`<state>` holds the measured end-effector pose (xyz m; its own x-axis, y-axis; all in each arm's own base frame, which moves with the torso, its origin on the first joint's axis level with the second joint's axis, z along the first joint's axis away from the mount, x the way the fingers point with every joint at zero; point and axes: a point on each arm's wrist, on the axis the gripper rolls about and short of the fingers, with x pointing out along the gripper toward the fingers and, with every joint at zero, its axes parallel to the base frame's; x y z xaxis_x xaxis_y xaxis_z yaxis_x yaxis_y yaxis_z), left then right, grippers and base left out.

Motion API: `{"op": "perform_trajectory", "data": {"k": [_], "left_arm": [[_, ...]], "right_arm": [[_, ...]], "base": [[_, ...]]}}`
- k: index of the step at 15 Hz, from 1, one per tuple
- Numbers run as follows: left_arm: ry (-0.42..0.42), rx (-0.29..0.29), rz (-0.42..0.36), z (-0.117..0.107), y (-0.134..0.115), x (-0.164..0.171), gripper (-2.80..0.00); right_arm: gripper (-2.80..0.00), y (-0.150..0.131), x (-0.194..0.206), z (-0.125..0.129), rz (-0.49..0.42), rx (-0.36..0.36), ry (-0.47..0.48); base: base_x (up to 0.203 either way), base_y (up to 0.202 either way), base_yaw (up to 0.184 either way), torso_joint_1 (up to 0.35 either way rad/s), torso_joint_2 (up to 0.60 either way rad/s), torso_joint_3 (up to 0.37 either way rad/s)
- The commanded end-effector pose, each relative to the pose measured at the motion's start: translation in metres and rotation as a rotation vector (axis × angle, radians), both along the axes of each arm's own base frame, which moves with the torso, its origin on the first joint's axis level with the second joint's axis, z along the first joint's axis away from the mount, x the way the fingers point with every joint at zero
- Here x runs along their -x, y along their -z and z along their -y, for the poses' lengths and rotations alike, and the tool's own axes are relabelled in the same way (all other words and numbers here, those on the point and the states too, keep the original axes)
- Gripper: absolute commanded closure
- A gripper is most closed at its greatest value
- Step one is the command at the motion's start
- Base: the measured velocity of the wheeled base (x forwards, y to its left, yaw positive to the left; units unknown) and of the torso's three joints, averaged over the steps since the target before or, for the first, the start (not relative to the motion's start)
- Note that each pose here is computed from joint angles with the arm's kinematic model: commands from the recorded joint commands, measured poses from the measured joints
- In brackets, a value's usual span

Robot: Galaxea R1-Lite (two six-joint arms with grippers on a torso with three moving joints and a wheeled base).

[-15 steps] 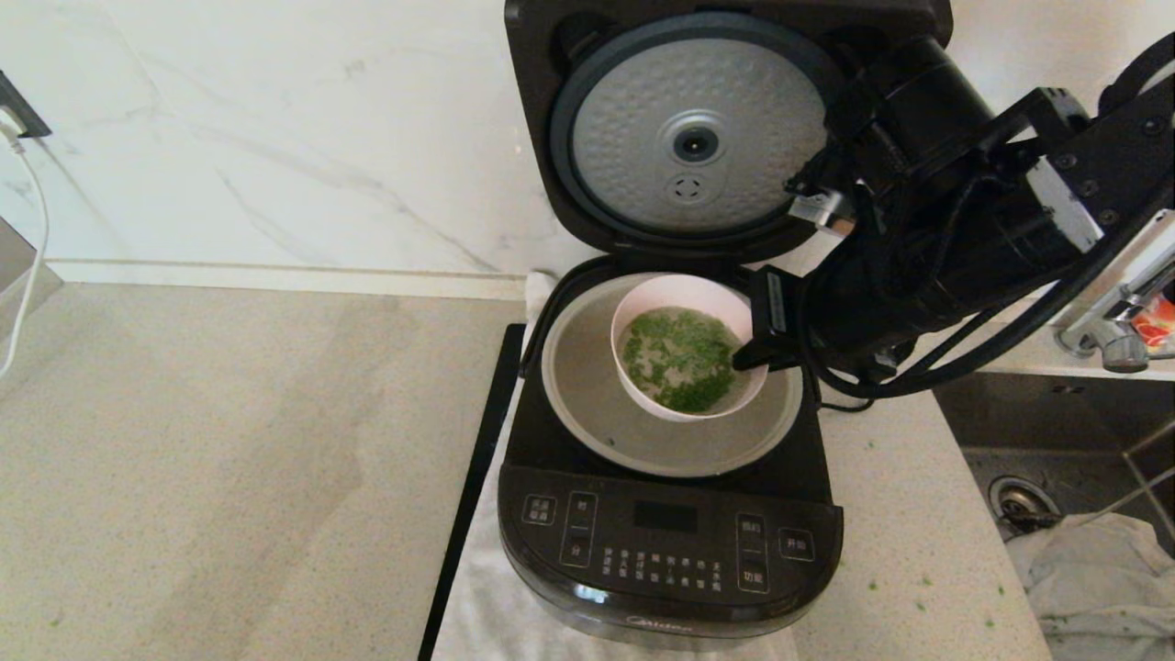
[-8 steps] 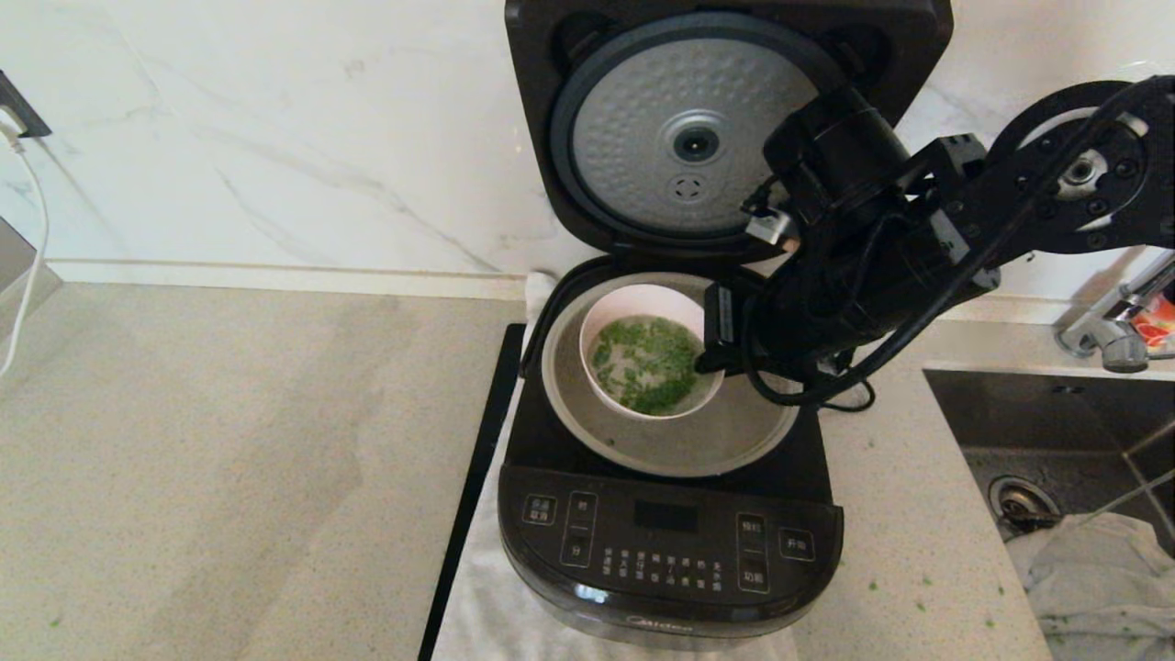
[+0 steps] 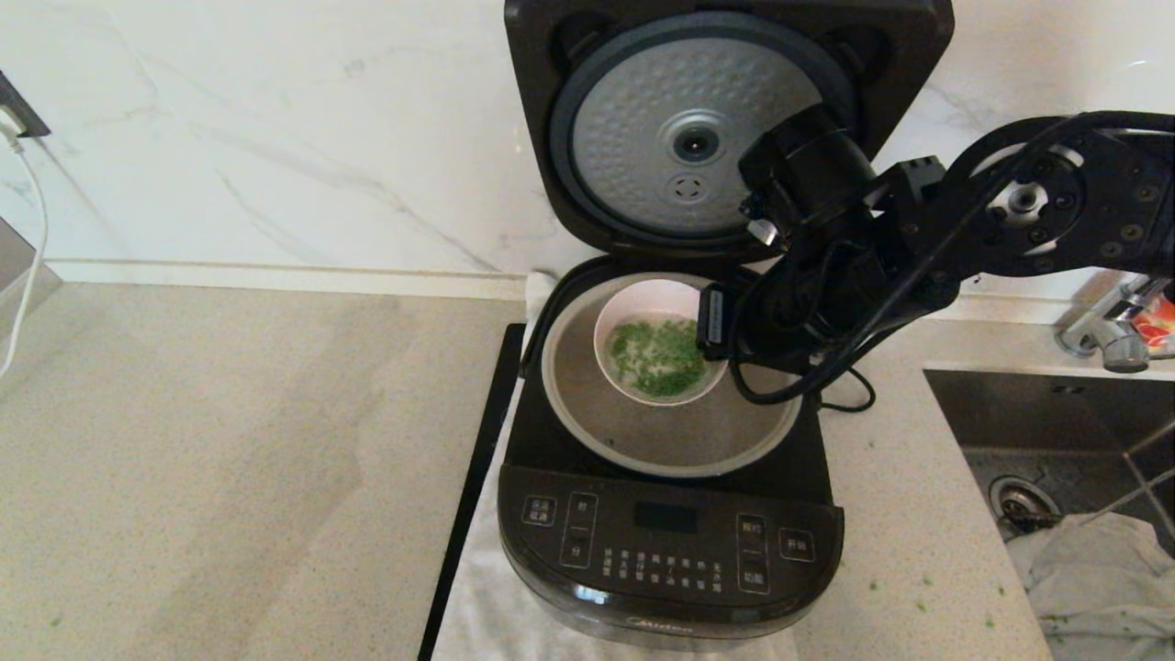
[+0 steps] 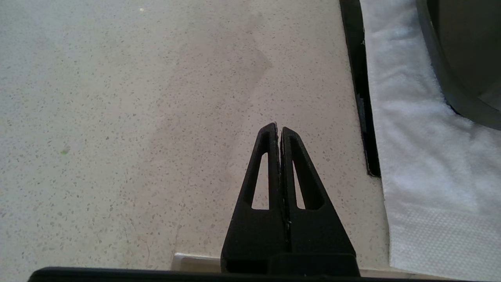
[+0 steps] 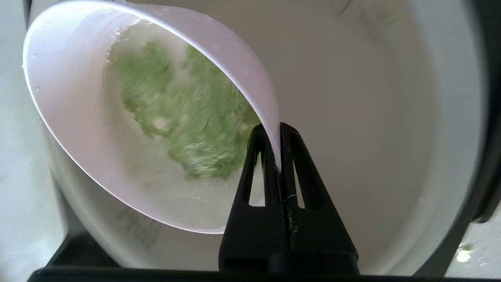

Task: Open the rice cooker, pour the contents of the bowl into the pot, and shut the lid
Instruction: Pour the water from the bowl into the rice cooker

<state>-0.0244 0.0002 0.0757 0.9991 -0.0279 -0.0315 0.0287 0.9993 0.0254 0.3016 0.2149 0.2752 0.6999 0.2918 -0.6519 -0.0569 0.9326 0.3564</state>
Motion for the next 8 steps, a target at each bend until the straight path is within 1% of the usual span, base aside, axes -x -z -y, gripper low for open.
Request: {"op": "perform_trajectory", "data": {"k": [1,4,5,6,8], "left_arm": [[0.000,0.000,0.000,0.000,0.000,0.000,0.00],[0.001,0.000,0.000,0.000,0.000,0.000,0.00],[0.000,0.000,0.000,0.000,0.000,0.000,0.00],[0.000,0.000,0.000,0.000,0.000,0.000,0.00],[0.000,0.000,0.000,0.000,0.000,0.000,0.00]], "right_arm": [[0.00,0.005,0.003,-0.002,0.024,0.001,0.006],[0.00,0.020,0.007,-0.007,0.120,0.010,0.019],[0.00,0.029,0.009,-0.010,0.178,0.029,0.021],[0.00,0.035,0.011,-0.013,0.247,0.048,0.030],[0.00,0.045,0.013,-0.019,0.444,0.085,0.068]], "base": [[0.000,0.000,0.000,0.000,0.00,0.000],[0.000,0.000,0.000,0.000,0.00,0.000],[0.000,0.000,0.000,0.000,0.00,0.000],[0.000,0.000,0.000,0.000,0.00,0.000],[0.000,0.000,0.000,0.000,0.00,0.000]]}}
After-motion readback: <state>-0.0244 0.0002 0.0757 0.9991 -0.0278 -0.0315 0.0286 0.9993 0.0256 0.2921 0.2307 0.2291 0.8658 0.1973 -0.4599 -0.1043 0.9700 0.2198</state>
